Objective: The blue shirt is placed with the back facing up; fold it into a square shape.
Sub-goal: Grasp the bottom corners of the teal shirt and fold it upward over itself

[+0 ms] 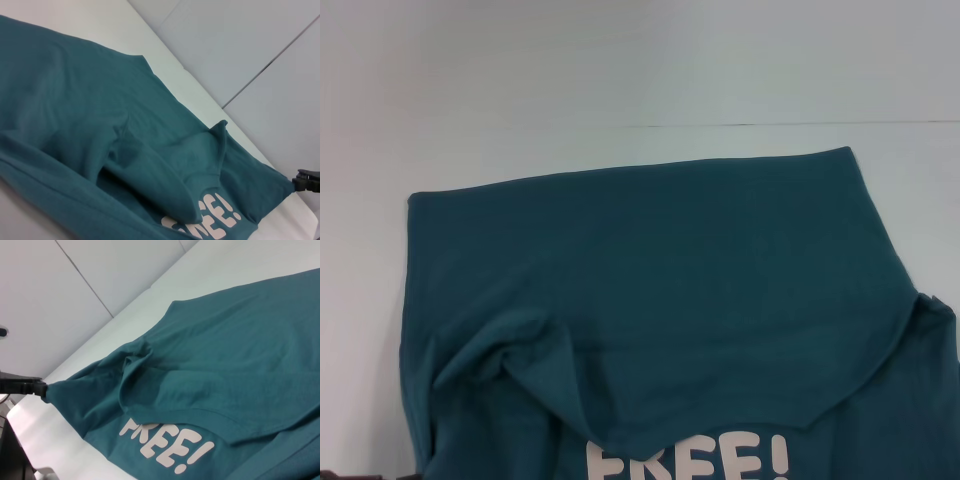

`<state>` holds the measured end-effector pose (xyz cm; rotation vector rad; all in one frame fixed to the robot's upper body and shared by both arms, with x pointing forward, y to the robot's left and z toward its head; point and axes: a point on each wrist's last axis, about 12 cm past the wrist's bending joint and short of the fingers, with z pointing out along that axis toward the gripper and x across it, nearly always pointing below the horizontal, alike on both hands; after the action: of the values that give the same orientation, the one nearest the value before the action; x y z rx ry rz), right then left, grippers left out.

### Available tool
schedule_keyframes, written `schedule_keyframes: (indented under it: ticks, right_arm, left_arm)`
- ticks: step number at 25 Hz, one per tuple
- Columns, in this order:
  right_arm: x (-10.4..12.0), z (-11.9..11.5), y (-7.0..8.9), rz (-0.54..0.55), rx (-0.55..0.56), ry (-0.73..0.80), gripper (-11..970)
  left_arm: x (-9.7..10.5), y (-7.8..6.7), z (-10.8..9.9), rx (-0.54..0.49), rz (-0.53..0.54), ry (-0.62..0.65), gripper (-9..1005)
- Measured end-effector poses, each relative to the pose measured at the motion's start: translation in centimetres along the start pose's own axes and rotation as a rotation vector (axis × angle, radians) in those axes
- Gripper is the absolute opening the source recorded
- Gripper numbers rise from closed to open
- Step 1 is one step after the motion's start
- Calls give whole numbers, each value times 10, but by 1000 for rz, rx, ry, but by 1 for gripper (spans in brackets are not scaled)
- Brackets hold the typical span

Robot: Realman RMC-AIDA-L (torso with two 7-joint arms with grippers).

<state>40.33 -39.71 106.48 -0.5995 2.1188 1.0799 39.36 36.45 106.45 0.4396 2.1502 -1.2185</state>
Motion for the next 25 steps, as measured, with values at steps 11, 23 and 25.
schedule_keyframes:
  ticks: [11,23,25]
  right_arm:
    - [-40,-3,-16,-53,56,-119,74]
    - [-118,35,-66,-90,280,-211,88]
    - [-129,44,-75,-89,325,-222,91]
  left_arm:
    - [-41,14,3,-16,35,-95,28]
    - [-131,52,43,-152,89,-229,27]
    - [-144,58,47,-199,87,-259,27]
